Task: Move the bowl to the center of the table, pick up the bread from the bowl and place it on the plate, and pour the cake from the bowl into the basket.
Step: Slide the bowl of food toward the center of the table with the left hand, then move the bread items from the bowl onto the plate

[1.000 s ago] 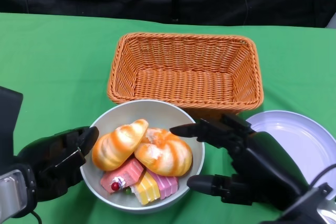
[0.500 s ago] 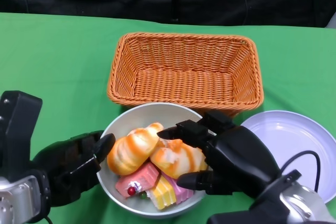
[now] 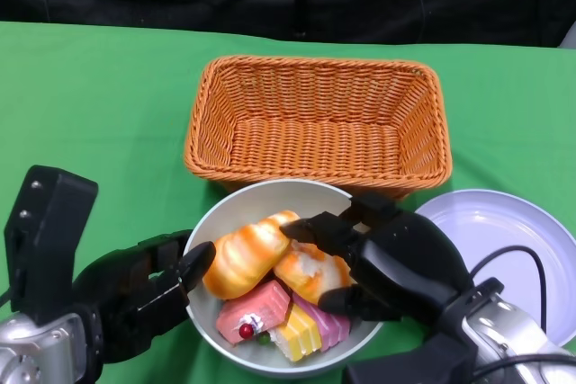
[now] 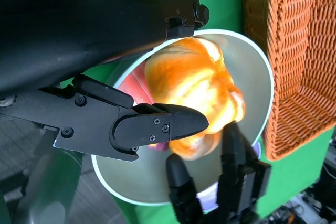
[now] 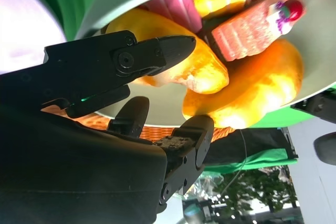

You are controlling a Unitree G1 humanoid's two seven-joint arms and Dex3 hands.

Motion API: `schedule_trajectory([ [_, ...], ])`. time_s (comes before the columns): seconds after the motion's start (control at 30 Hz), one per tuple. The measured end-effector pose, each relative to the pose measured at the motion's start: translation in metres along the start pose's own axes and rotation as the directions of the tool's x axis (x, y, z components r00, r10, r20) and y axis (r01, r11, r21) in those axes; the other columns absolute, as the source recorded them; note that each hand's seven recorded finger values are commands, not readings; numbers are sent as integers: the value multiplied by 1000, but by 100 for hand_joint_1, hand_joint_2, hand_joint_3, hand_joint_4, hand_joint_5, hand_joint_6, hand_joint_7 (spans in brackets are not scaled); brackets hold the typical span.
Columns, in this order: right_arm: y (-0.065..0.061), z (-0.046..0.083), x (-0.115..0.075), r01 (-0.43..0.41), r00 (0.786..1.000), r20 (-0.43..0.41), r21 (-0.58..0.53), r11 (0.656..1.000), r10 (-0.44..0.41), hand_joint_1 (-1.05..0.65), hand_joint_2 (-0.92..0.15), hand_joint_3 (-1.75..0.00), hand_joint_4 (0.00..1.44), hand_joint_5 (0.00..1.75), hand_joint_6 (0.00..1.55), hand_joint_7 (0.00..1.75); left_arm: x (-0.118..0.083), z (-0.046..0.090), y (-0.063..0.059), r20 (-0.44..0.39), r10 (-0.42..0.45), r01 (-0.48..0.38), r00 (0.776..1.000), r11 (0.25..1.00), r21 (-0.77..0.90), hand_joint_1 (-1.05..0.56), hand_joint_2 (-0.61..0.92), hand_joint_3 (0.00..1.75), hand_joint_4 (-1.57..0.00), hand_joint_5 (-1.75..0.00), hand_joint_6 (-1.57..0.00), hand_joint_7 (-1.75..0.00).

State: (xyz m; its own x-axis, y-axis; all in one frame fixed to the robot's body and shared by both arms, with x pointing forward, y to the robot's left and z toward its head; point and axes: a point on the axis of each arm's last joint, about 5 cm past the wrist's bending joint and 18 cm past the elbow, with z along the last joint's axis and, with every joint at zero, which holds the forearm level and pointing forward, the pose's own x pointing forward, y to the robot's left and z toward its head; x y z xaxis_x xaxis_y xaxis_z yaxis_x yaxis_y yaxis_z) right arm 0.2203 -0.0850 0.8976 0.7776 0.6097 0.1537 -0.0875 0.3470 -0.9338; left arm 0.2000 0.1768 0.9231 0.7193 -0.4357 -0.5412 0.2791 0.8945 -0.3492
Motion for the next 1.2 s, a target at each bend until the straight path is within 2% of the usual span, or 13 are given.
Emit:
schedule_trajectory([
  [0.3, 5, -5, 4, -21, 1000, 5, -31, 999, 21, -55, -92, -8, 46, 77, 64, 27, -1, 2, -4, 28, 17, -18, 999, 998, 58, -64, 92, 48, -16, -12, -15, -6],
  [0.57, -2, -6, 4, -94, 995, -18, -56, 994, 93, -57, -92, -6, 54, 74, 75, 25, -1, 1, -4, 29, 21, -23, 999, 998, 62, -64, 92, 47, -14, -15, -17, -5],
  [0.6, -3, -6, 4, -103, 995, -17, -59, 993, 102, -56, -92, -6, 60, 78, 78, 27, -1, 1, -4, 29, 23, -24, 999, 998, 63, -64, 92, 47, -14, -16, -18, -5],
  [0.67, -4, -6, 4, -111, 994, -14, -54, 992, 111, -48, -92, -8, 69, 102, 88, 27, -1, 1, -4, 31, 24, -26, 999, 998, 64, -66, 92, 45, -13, -18, -19, -5],
  [0.73, -5, -6, 3, -111, 994, -3, -35, 993, 111, -38, -91, -8, 78, 117, 98, 29, -2, 0, -3, 30, 26, -28, 999, 998, 63, -66, 92, 44, -12, -19, -20, -5],
  [0.8, -4, -7, 2, -93, 995, 18, 3, 996, 93, -29, -89, -7, 85, 126, 107, 33, -2, 0, -3, 29, 28, -30, 999, 998, 62, -66, 92, 43, -12, -20, -20, -5],
  [0.83, -3, -7, 2, -79, 997, 30, 23, 997, 78, -23, -88, -13, 89, 140, 111, 48, -2, 0, -3, 28, 29, -30, 999, 998, 61, -65, 92, 44, -11, -21, -20, -5],
  [0.87, -2, -8, 1, -64, 997, 37, 40, 997, 63, -21, -84, -24, 90, 146, 108, 61, -2, 0, -3, 28, 29, -31, 999, 998, 60, -65, 92, 44, -11, -21, -20, -5],
  [0.9, -1, -9, 0, -48, 998, 46, 55, 997, 46, -20, -74, -53, 94, 160, 99, 97, -2, 0, -3, 29, 29, -30, 999, 998, 60, -64, 92, 44, -11, -22, -21, -5],
  [0.93, 0, -9, 0, -33, 998, 55, 63, 997, 30, -21, -59, -92, 99, 169, 87, 139, -2, 0, -3, 30, 28, -30, 999, 998, 61, -64, 92, 45, -5, -34, -21, -3],
  [0.97, 1, -9, -1, -15, 998, 62, 74, 997, 10, -21, -52, -108, 102, 172, 82, 156, -2, 0, -3, 32, 28, -30, 999, 998, 61, -64, 92, 45, -3, -40, -22, -3],
  [1.03, 3, -10, -2, 16, 997, 77, 91, 996, -24, -22, -45, -122, 104, 174, 77, 169, -2, 0, -3, 33, 27, -29, 999, 998, 62, -64, 92, 45, 0, -45, -22, -2],
  [1.2, 11, -12, -8, 61, 994, 78, 119, 991, -70, -21, -40, -129, 101, 175, 73, 173, -2, 0, -3, 36, 24, -27, 999, 998, 61, -63, 92, 45, 0, -45, -23, -2],
])
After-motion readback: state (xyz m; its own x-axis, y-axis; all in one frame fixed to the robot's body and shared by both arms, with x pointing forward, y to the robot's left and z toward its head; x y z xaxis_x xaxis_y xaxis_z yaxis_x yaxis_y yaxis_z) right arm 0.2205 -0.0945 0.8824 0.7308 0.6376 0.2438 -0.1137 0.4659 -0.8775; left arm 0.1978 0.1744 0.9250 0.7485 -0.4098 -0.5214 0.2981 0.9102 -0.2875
